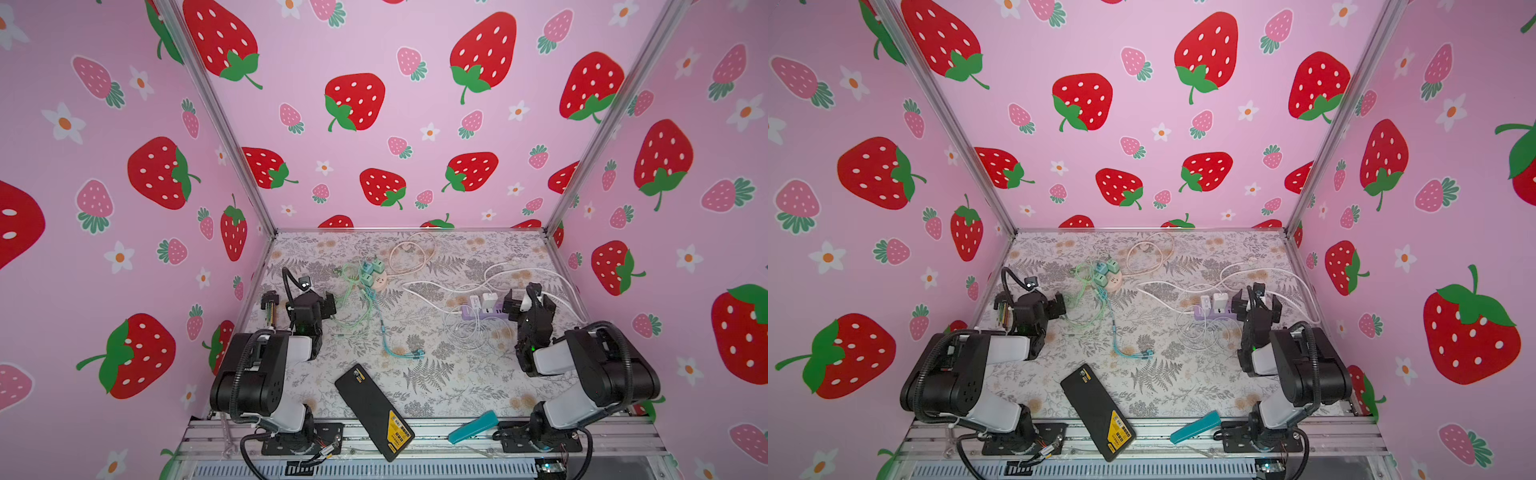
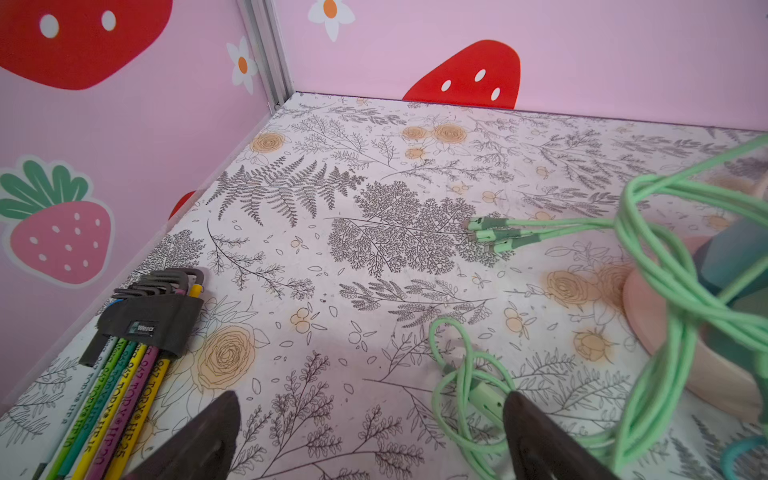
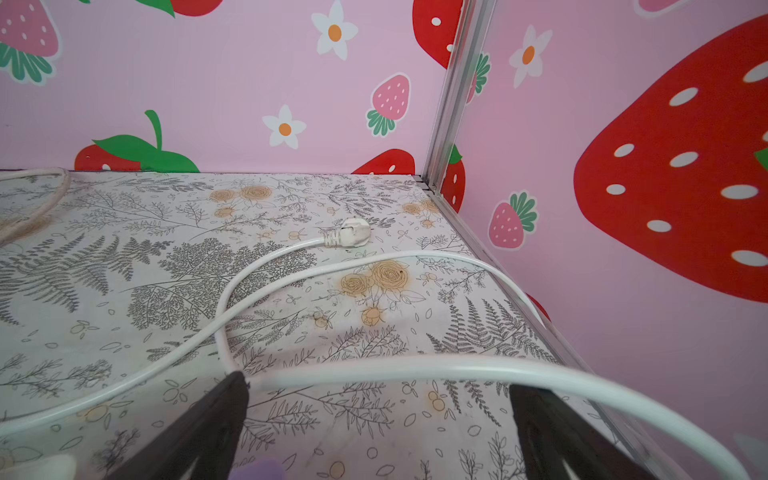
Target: Pull the plug off the socket
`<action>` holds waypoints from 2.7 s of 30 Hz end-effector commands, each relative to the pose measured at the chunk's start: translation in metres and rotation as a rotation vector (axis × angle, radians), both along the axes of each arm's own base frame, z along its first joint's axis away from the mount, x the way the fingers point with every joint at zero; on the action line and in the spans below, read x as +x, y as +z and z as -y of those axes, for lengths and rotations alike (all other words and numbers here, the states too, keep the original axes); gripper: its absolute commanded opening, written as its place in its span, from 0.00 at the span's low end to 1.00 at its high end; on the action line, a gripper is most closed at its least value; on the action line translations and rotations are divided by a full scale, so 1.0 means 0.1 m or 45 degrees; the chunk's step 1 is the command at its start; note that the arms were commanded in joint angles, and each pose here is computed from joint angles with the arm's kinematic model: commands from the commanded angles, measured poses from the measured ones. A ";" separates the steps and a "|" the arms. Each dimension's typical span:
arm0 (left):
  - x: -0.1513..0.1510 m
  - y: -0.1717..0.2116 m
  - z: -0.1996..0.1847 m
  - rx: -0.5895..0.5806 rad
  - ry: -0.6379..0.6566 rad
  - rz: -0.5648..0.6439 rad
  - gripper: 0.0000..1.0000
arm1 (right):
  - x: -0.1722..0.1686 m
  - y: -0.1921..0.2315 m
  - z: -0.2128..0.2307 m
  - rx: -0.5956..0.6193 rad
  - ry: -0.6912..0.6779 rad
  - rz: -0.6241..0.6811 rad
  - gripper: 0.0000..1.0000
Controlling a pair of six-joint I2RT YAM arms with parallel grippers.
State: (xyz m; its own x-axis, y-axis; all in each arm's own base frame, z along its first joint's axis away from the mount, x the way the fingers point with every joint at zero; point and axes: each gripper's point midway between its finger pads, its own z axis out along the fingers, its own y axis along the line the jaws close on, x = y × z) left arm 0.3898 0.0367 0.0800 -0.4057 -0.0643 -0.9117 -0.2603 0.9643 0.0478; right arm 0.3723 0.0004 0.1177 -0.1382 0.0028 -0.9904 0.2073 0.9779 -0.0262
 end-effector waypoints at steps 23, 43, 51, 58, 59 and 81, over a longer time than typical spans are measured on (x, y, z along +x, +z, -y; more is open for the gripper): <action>0.05 0.09 0.00 -0.009 0.010 0.044 0.99 | 0.03 0.07 0.00 0.008 -0.003 0.030 1.00; -0.24 0.93 0.09 -0.095 0.134 0.117 0.99 | -0.14 0.60 0.18 0.173 -0.176 0.100 1.00; -0.06 1.46 0.81 -0.447 -0.230 0.094 0.99 | -0.05 1.07 -0.27 0.529 0.109 0.054 1.00; 0.15 1.57 1.40 -0.432 -0.550 -0.045 0.99 | -0.21 1.43 -1.30 0.786 0.858 0.014 1.00; 0.20 1.54 1.43 -0.428 -0.566 -0.063 0.99 | -0.24 1.46 -1.40 0.805 0.913 0.011 1.00; 0.85 0.60 1.84 -0.243 -0.691 -0.377 0.88 | -0.60 1.19 -2.82 0.494 1.358 -0.185 1.00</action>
State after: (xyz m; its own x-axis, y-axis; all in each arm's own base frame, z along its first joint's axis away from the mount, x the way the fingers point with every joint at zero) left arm 0.4694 -0.1412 0.1369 -0.6642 0.0225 -0.7472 0.2374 0.9542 -0.1822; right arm 0.3103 0.2791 0.2291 -0.4035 0.1326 -0.9053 -0.6999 0.5926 0.3987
